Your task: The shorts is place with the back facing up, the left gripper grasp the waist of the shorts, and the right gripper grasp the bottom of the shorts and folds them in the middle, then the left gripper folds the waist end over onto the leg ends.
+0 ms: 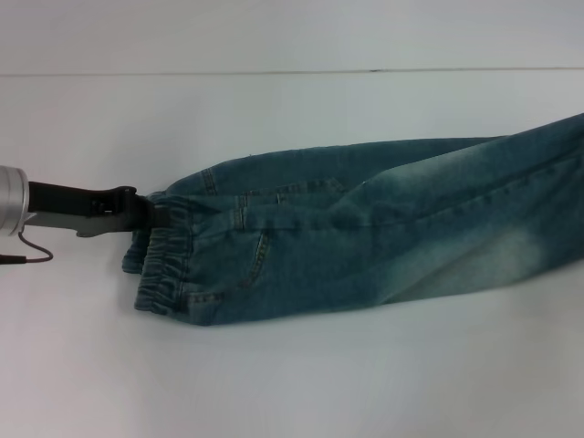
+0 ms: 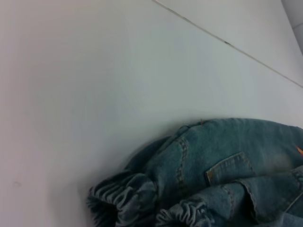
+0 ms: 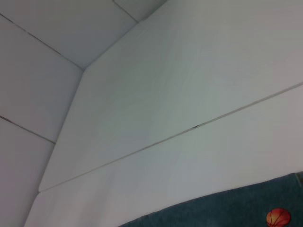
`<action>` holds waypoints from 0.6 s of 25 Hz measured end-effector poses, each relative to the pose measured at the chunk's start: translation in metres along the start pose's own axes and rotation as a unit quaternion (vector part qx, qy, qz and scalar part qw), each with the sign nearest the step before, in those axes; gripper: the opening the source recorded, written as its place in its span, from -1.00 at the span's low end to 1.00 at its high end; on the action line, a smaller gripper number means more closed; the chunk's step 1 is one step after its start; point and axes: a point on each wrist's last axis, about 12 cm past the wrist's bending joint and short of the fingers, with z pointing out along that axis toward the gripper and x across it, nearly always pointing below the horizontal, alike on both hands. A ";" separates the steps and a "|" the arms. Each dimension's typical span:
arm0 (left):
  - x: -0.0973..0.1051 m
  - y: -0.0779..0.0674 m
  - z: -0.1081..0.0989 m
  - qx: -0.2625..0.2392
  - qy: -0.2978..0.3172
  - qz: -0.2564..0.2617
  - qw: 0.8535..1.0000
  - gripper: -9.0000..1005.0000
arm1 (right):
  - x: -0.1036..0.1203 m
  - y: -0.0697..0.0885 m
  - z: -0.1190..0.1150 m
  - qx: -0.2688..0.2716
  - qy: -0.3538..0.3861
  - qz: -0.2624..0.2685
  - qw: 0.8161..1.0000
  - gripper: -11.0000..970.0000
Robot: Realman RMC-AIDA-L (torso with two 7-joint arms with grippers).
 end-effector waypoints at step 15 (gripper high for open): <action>-0.009 -0.001 -0.015 0.030 -0.036 -0.020 0.999 -0.88 | -0.008 0.002 0.000 -0.006 -0.027 -0.002 1.000 -0.96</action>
